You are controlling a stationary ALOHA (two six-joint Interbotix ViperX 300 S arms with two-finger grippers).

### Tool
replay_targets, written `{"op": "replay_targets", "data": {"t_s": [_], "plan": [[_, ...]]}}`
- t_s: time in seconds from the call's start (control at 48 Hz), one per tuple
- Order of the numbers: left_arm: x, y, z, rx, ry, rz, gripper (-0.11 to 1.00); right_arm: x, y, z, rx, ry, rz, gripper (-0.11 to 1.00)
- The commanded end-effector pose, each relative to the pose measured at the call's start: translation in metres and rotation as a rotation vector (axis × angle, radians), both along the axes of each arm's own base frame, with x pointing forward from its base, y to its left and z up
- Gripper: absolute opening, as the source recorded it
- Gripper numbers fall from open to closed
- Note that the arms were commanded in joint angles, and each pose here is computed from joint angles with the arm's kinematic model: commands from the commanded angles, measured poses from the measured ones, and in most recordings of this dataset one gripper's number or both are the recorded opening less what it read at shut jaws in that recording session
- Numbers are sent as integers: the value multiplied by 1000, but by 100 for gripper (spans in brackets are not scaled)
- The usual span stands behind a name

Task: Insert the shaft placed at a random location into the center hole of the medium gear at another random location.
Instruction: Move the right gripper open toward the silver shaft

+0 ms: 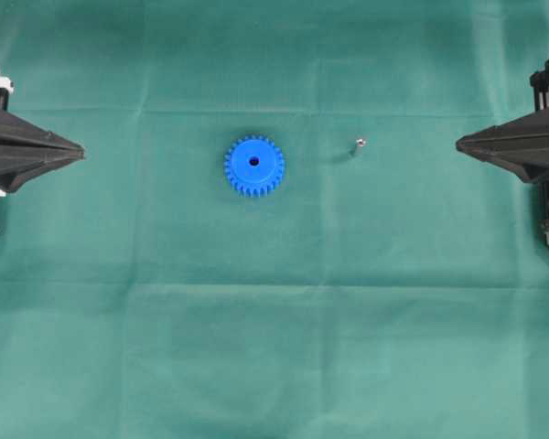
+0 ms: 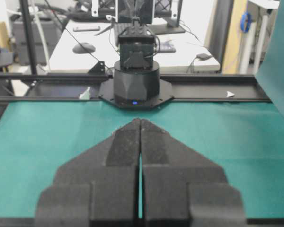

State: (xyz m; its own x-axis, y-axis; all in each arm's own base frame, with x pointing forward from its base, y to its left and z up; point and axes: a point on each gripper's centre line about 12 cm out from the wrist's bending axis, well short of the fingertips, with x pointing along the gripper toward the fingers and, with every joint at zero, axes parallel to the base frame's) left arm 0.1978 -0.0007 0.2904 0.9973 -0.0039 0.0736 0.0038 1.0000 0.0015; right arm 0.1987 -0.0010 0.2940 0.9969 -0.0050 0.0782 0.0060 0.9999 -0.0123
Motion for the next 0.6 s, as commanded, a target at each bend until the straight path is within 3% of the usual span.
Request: {"op": "replay_targets", "data": {"t_s": [0.0, 0.5, 0.584], "plan": [[2, -13, 11, -2, -12, -65, 0, 3, 1, -1, -11, 9, 6, 1], [11, -17, -1, 3, 17, -81, 0, 34, 2, -66, -55, 321, 15, 1], [12, -17, -2, 6, 18, -82, 0, 41, -4, -80, -49, 360, -8, 10]]}}
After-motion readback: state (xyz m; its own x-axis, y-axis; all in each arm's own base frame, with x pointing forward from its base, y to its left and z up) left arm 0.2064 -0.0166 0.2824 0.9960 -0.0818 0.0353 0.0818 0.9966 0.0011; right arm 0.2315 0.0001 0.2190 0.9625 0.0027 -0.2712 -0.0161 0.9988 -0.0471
